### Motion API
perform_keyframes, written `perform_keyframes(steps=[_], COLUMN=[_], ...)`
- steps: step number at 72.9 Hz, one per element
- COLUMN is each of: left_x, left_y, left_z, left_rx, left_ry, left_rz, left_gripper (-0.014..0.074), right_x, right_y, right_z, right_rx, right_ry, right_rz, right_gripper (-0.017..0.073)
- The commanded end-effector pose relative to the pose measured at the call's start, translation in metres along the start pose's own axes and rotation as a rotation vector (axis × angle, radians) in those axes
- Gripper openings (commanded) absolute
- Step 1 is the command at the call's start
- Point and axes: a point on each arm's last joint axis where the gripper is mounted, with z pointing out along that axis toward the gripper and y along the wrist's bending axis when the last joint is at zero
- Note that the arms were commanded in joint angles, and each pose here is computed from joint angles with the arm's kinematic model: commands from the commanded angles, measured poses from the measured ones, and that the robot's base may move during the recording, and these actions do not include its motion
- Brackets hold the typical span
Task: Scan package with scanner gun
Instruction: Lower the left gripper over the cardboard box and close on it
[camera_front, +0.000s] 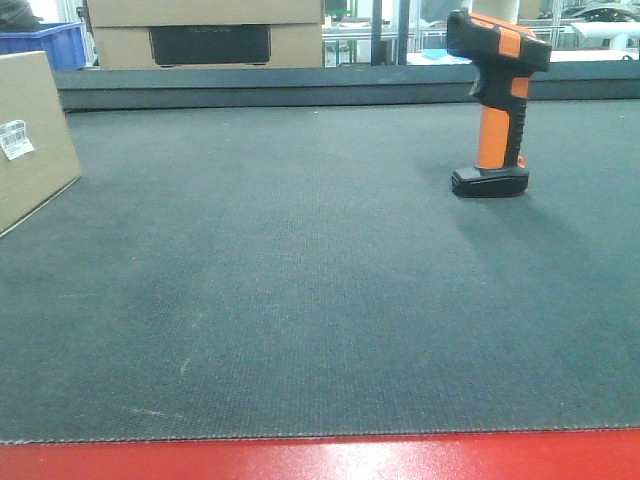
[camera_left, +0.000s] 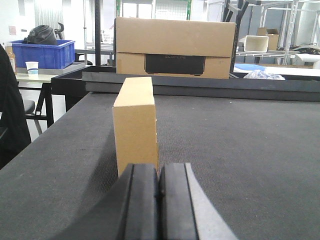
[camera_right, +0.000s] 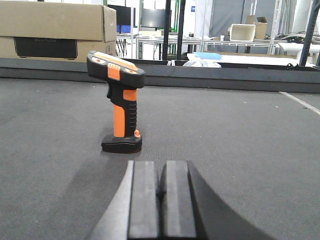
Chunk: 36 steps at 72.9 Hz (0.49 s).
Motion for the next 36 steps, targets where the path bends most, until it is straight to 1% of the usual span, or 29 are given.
perform_keyframes(steps=[1,36], left_x=[-0.0034,-0.0036], left_y=[-0.0001,-0.0001], left_z=[-0.0004,-0.0004], left_rx=[0.0,0.001], left_ry=[-0.03,-0.032], left_rz=[0.0,0.003], left_gripper=[-0.0111,-0.0111], right_x=[-0.0019,-0.0019], right_y=[-0.0001,-0.0001], right_z=[-0.0003,-0.0003], right_rx=[0.001,0.001], right_ry=[-0.022,-0.022], right_rz=[-0.008,-0.008], right_gripper=[-0.0168,-0.0168])
